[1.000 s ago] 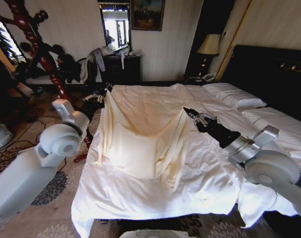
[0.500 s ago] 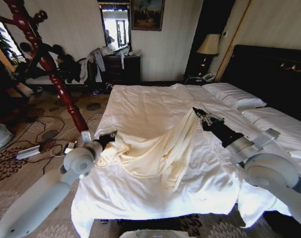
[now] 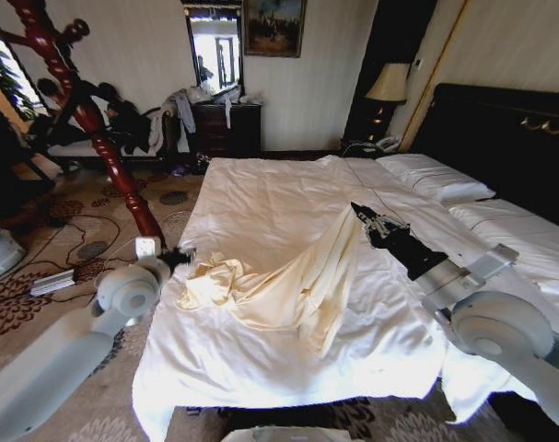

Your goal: Pick up the clothes from the bed and hang them on the clothes hanger.

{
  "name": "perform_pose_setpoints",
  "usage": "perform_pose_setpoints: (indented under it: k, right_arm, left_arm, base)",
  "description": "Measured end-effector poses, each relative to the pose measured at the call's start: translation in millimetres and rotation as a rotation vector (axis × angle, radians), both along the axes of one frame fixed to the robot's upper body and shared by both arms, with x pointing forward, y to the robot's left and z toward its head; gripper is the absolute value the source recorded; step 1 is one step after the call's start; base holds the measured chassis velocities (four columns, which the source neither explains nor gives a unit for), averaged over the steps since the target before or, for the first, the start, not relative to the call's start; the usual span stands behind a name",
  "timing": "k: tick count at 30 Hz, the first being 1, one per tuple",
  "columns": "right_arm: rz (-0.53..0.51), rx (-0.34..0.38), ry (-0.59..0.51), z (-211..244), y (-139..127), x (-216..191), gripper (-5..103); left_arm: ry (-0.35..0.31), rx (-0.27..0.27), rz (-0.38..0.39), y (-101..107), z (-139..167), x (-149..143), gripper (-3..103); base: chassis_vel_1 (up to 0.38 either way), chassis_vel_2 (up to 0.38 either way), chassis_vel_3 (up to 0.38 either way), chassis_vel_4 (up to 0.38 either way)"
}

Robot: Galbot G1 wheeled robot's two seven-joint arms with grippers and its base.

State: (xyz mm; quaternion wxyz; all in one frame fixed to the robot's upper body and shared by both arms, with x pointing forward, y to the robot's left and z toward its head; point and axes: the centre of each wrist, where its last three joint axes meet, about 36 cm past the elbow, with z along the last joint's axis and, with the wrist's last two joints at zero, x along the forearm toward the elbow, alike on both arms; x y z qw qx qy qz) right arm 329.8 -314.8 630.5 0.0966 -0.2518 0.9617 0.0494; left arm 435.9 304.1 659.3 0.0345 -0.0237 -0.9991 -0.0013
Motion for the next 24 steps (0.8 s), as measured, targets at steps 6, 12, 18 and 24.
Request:
perform_pose_setpoints:
  k: [6,12,18,24]
  right_arm:
    - [-0.001,-0.024,-0.038,-6,-5,2,0]
    - [-0.003,-0.038,-0.063,-10,-9,6,0]
    - [-0.012,-0.034,-0.07,-17,-12,9,0]
    - [-0.008,-0.049,-0.09,-24,-16,13,0]
  left_arm:
    - [-0.297,0.038,0.02,60,88,33,92]
    - [-0.345,-0.013,0.11,119,149,63,100]
    - [-0.305,-0.055,0.177,152,189,109,100]
    - [-0.174,-0.059,0.239,165,214,150,100]
  base:
    - [0.0,0.0,0.0,0.0]
    - [0.0,0.0,0.0,0.0]
    - [0.0,0.0,0.0,0.0]
    - [0.0,0.0,0.0,0.0]
